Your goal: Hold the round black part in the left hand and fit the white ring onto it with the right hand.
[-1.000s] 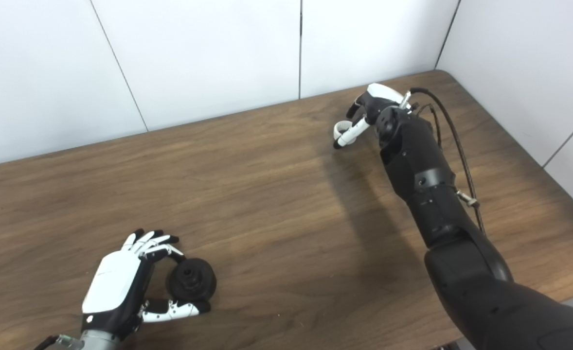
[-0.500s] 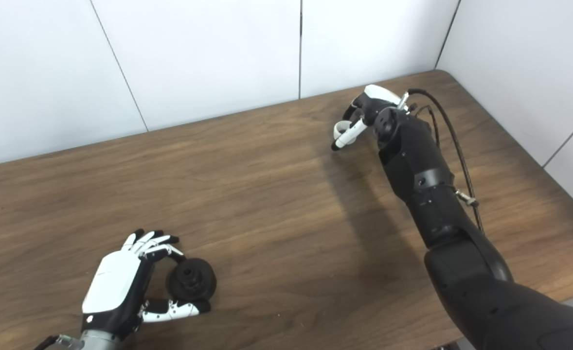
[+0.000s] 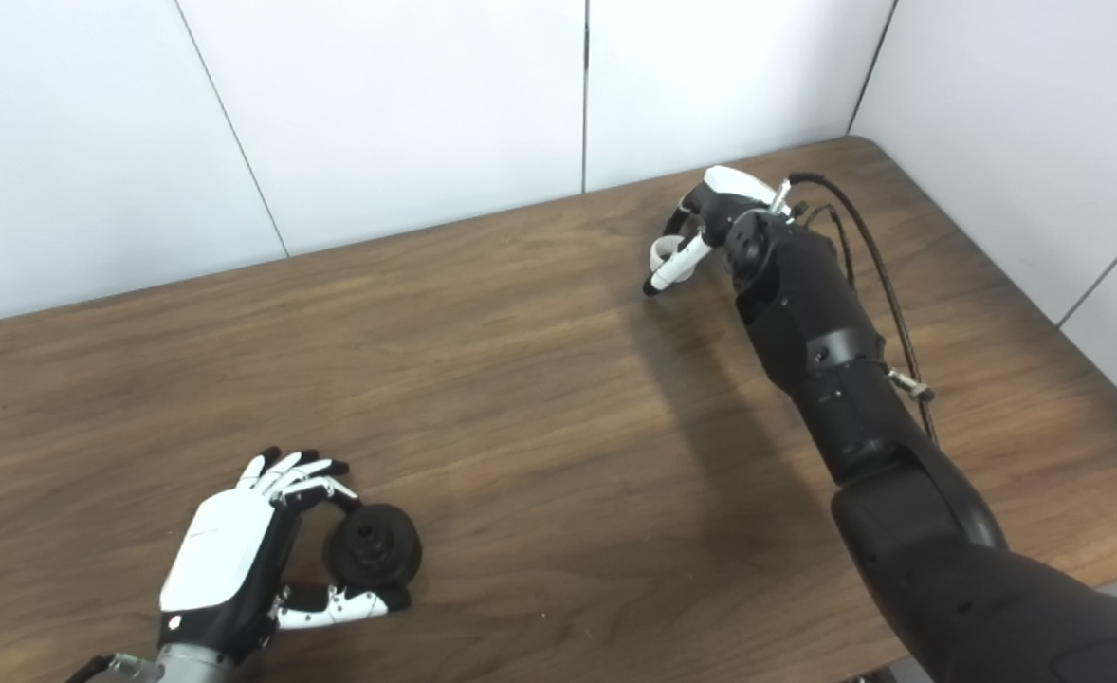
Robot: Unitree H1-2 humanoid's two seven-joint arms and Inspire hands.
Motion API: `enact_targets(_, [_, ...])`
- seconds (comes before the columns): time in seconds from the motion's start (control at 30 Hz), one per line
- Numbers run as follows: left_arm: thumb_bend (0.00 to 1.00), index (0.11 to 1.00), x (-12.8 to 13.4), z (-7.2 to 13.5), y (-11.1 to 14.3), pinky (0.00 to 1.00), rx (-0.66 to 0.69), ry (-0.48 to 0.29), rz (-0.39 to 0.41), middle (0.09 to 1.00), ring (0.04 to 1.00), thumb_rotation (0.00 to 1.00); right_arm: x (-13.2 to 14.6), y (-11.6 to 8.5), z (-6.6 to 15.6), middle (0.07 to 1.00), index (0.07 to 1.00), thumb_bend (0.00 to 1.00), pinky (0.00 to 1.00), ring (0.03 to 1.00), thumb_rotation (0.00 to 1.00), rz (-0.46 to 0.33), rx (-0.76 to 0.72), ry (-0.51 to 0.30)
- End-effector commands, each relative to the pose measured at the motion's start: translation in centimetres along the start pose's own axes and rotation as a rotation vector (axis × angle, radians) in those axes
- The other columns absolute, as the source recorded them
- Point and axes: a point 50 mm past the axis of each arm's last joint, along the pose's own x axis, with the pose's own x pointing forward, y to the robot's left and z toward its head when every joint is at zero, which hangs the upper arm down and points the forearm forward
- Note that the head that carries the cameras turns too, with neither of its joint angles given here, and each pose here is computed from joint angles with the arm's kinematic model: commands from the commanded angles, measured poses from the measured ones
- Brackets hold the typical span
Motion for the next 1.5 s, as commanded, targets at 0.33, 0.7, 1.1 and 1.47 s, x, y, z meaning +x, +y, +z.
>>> enact_targets(0.33, [0.52,0.485,-0.8,-1.2,-0.5,0.98,0.042,0.049,-0.053,0.808,0.897,0.05,0.2,-3.3,-0.8,0.890,0.675,0.81,0.94,0.969,0.28,-0.096,-0.048,0.045])
enact_targets(0.7, [0.52,0.485,-0.8,-1.2,-0.4,0.99,0.042,0.051,-0.057,0.810,0.899,0.05,0.0,-3.2,-0.5,0.881,0.665,0.81,0.92,0.960,0.27,-0.094,-0.034,0.039])
enact_targets(1.1, [0.52,0.485,-0.9,-1.2,-0.3,0.99,0.039,0.055,-0.056,0.811,0.900,0.05,-0.2,-2.8,-0.4,0.880,0.649,0.79,0.96,0.973,0.23,-0.087,0.002,0.021])
enact_targets(1.47, [0.52,0.485,-0.8,-1.1,-0.3,0.99,0.043,0.049,-0.055,0.809,0.900,0.05,-0.4,-2.4,-0.7,0.780,0.488,0.53,0.93,0.881,0.14,-0.153,0.068,-0.002])
